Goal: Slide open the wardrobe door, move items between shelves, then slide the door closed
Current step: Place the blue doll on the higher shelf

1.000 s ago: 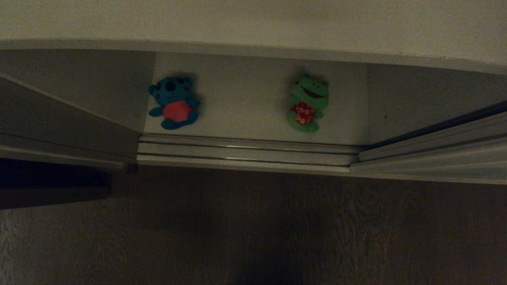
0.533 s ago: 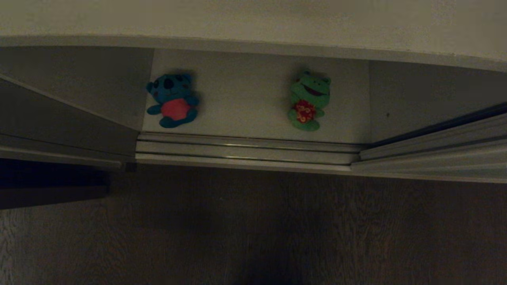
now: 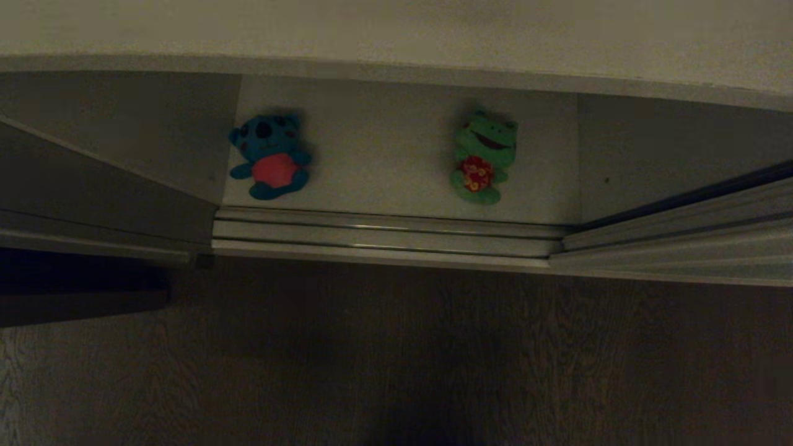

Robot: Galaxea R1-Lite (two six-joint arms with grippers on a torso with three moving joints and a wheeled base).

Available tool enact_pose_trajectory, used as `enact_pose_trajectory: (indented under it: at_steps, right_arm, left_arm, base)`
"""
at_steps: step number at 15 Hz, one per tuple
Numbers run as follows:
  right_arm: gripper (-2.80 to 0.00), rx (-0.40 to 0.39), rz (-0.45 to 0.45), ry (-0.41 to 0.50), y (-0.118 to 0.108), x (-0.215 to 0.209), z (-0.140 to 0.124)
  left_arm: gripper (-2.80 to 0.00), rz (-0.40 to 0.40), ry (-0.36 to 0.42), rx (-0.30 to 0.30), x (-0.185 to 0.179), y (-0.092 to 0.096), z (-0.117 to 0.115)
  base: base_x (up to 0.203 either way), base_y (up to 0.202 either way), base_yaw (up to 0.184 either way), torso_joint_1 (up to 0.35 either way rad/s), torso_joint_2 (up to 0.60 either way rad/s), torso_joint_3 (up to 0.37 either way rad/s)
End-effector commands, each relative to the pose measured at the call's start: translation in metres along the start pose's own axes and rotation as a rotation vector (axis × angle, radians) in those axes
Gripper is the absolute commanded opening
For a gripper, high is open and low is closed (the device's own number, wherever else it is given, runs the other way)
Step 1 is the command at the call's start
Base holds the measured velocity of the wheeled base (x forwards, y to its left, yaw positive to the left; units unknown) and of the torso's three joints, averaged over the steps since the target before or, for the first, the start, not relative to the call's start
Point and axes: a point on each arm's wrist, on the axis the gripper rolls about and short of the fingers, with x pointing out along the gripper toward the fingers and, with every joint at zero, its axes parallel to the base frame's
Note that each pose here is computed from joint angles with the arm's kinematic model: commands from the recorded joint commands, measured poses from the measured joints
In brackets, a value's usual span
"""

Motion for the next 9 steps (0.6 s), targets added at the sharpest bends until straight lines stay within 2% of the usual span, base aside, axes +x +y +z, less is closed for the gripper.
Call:
enact_pose_trajectory:
  at_steps: [1, 3, 6, 7, 9]
  right_arm:
    - [-2.80, 0.000, 0.000, -0.006, 0.000, 0.000, 0.000]
    - [-2.80, 0.000, 0.000, -0.006, 0.000, 0.000, 0.000]
    - [-2.80, 0.000, 0.000, -0.006, 0.000, 0.000, 0.000]
    - [-2.80, 0.000, 0.000, -0.006, 0.000, 0.000, 0.000]
    - [-2.80, 0.000, 0.000, -0.006, 0.000, 0.000, 0.000]
  left_arm:
    - [-2.80, -0.041, 0.214, -0.016, 0.035, 0.003, 0.015]
    - [-2.80, -0.073, 0.316, -0.025, 0.068, 0.006, 0.030]
    - [-2.80, -0.097, 0.397, -0.034, 0.135, 0.012, 0.044]
    - [-2.80, -0.102, 0.402, -0.032, 0.159, 0.014, 0.043]
    - [-2.80, -0.107, 0.357, -0.019, 0.203, 0.018, 0.041]
  base:
    - [0.000, 0.000, 0.000, 0.000, 0.00, 0.000]
    - [0.000, 0.000, 0.000, 0.000, 0.00, 0.000]
    - [0.000, 0.000, 0.000, 0.000, 0.00, 0.000]
    - [0.000, 0.000, 0.000, 0.000, 0.00, 0.000]
    - [0.000, 0.000, 0.000, 0.000, 0.00, 0.000]
